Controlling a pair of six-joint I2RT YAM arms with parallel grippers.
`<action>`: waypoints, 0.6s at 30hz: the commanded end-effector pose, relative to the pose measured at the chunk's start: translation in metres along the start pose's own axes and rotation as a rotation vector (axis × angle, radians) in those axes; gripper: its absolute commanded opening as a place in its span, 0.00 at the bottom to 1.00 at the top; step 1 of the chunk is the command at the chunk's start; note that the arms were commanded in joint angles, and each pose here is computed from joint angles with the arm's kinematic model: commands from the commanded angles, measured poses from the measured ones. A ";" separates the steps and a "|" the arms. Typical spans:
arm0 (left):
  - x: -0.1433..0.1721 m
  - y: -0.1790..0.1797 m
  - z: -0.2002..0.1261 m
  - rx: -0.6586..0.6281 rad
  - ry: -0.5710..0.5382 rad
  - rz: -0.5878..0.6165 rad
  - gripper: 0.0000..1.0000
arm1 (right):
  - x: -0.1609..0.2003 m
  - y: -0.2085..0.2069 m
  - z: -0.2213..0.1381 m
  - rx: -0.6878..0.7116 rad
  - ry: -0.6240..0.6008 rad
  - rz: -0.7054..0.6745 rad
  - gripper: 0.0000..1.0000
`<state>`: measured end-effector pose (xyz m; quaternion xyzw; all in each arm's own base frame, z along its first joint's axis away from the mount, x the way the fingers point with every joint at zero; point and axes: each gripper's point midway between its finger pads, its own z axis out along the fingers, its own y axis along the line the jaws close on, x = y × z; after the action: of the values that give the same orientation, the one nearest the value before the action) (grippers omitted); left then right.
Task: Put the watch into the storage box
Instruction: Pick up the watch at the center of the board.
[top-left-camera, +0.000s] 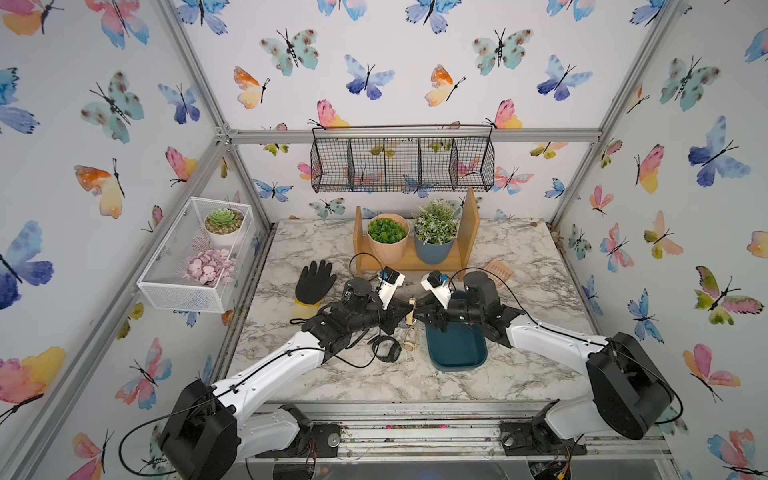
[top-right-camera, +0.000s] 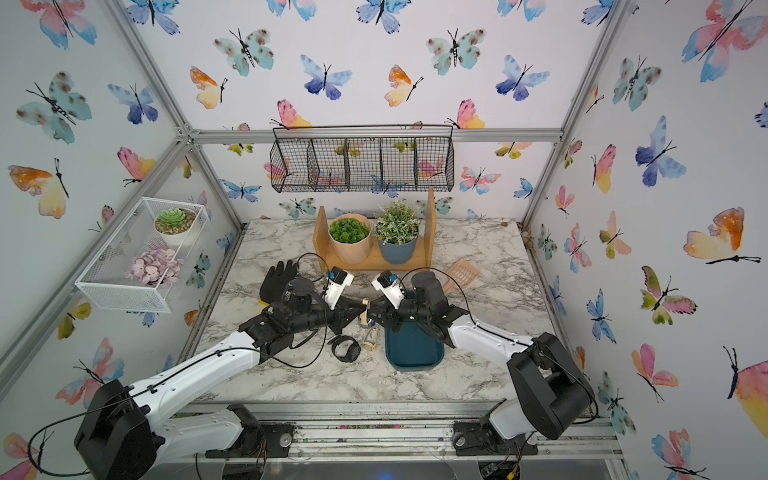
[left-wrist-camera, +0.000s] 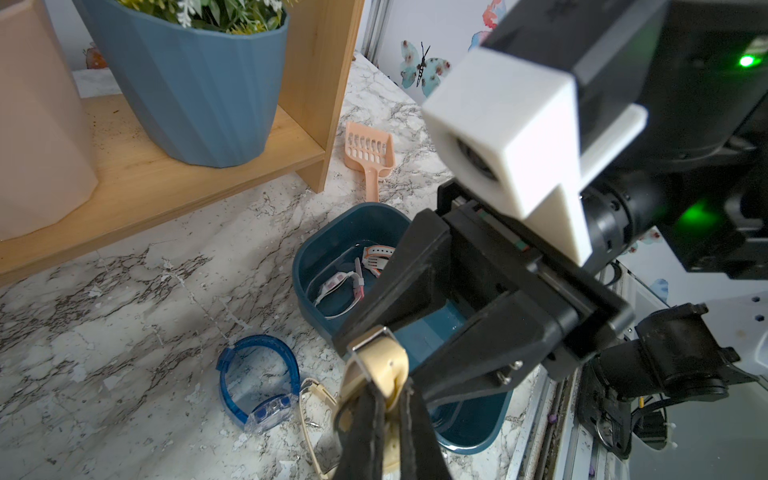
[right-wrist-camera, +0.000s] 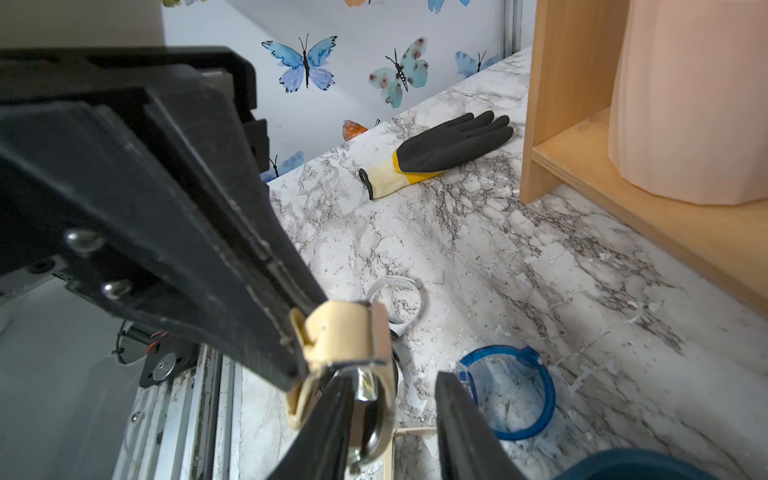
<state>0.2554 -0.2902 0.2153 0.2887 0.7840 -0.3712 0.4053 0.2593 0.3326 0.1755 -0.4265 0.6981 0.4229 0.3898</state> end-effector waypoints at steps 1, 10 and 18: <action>-0.002 -0.008 0.002 0.049 -0.015 0.004 0.05 | -0.016 0.003 0.004 -0.013 -0.042 -0.025 0.29; -0.002 0.002 0.000 -0.017 -0.021 0.013 0.32 | -0.023 -0.003 -0.001 0.045 -0.059 -0.009 0.02; -0.006 0.065 -0.016 -0.382 -0.074 -0.065 0.67 | -0.002 -0.059 -0.012 0.379 0.162 0.150 0.02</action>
<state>0.2784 -0.2722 0.2055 0.2354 0.8110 -0.3116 0.4356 0.2928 0.3239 0.1763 -0.3672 0.7641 0.3539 0.3950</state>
